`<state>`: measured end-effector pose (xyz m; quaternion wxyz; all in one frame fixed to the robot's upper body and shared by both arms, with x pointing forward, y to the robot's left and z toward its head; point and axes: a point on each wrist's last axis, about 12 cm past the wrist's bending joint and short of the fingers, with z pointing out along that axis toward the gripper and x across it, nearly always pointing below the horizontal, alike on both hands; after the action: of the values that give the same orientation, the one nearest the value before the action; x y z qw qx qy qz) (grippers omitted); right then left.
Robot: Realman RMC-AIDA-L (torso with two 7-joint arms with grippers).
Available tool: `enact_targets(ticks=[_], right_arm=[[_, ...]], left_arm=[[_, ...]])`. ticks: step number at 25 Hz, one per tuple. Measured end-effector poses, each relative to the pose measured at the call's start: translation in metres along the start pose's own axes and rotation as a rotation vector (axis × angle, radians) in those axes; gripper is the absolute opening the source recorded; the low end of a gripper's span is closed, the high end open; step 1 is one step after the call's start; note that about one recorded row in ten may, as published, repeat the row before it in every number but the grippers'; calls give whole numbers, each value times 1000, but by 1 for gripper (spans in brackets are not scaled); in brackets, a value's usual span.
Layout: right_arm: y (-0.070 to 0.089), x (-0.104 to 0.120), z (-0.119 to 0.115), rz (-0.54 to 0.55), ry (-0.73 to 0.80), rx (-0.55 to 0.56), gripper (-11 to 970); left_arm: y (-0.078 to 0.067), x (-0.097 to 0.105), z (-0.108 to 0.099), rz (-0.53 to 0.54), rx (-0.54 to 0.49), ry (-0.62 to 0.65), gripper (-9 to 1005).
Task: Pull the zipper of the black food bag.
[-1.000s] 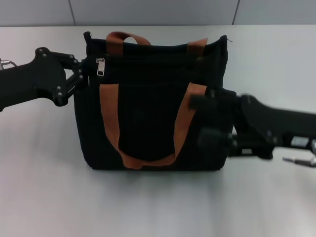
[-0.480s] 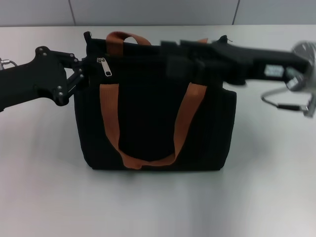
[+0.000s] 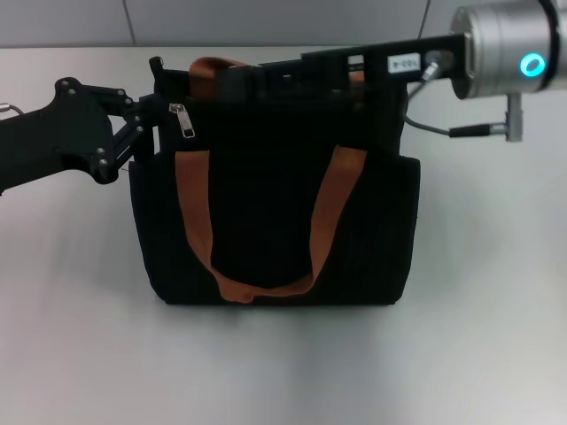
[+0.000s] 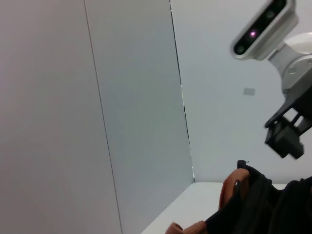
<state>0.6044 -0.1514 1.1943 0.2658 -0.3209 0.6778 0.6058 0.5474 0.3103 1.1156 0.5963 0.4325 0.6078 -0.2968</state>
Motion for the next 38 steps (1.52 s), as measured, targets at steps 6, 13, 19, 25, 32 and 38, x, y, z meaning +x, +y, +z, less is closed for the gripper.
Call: enact_targets(ticks=[6, 13, 19, 25, 32, 38], right_arm=[[-3, -11, 11, 50, 66, 58, 636], [-7, -21, 24, 91, 134, 129, 388], [-5, -24, 35, 94, 182, 148, 427], [-6, -26, 41, 99, 193, 166, 497], [-7, -25, 47, 99, 206, 182, 496], [-9, -24, 50, 97, 209, 196, 493]], left_arm=[[-1, 1, 0, 0, -1, -2, 38], [-1, 1, 0, -1, -3, -4, 38], [-2, 1, 0, -2, -2, -6, 38], [-2, 0, 0, -2, -4, -16, 38], [-2, 0, 0, -4, -3, -18, 38], [-2, -1, 0, -5, 0, -20, 38]])
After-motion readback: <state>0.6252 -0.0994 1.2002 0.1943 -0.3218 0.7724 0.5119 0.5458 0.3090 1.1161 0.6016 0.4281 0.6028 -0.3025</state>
